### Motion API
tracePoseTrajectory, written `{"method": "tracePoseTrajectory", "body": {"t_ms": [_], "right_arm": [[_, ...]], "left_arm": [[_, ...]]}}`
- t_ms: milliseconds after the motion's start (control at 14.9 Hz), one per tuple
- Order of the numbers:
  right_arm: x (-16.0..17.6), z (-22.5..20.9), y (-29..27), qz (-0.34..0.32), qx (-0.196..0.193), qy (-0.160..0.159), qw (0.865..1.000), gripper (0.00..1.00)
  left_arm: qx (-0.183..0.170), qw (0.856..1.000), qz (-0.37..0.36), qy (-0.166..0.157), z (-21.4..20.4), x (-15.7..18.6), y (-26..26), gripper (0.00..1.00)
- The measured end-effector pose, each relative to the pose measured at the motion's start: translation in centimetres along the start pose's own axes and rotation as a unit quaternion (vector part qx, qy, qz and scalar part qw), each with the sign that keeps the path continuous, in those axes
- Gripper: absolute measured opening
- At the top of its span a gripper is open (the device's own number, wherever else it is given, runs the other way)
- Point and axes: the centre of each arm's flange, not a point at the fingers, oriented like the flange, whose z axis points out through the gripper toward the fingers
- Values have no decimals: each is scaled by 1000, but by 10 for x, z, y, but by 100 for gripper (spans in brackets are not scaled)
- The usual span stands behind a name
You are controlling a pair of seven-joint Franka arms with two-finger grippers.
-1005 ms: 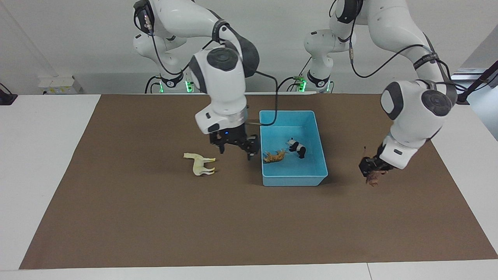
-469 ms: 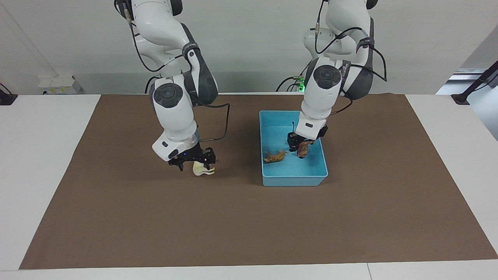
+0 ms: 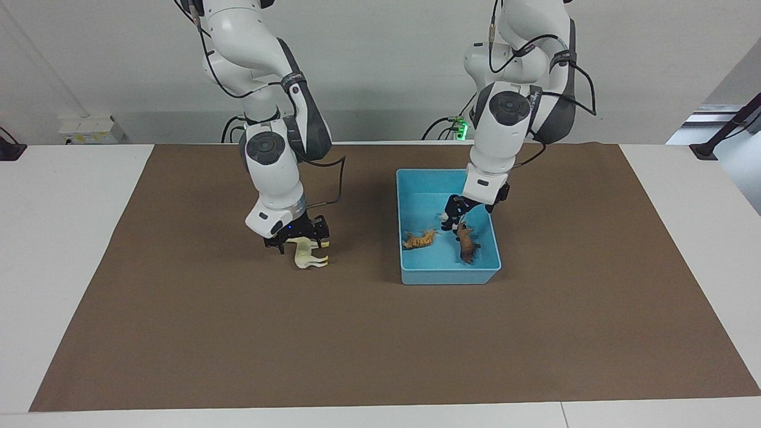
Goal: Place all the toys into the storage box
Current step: 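Drop the squirrel into the box while the right gripper reaches the horse, then grasp the cream horse with the right gripper and lift it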
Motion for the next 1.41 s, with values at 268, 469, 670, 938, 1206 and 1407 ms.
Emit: {"method": "tracePoseTrajectory", "body": {"t_ms": [268, 469, 670, 938, 1206, 1407], "right_arm": [[-8, 28, -3, -11, -3, 3, 1000, 100], [-14, 45, 1, -37, -6, 1, 999, 100], [-19, 53, 5, -54, -7, 0, 999, 100], [-25, 60, 6, -58, -7, 15, 998, 85], [-22, 49, 5, -49, -5, 16, 999, 42], [1, 11, -7, -16, -5, -11, 1000, 41]], "left_arm": [[5, 999, 32, -2, -67, 22, -27, 100], [21, 994, 104, -33, -123, 42, -80, 100], [27, 985, 155, -75, -158, 54, -144, 100], [23, 985, 157, -73, -195, 42, -184, 100], [23, 984, 161, -74, -190, 40, -186, 100], [24, 982, 165, -86, -178, 46, -180, 100]]}}
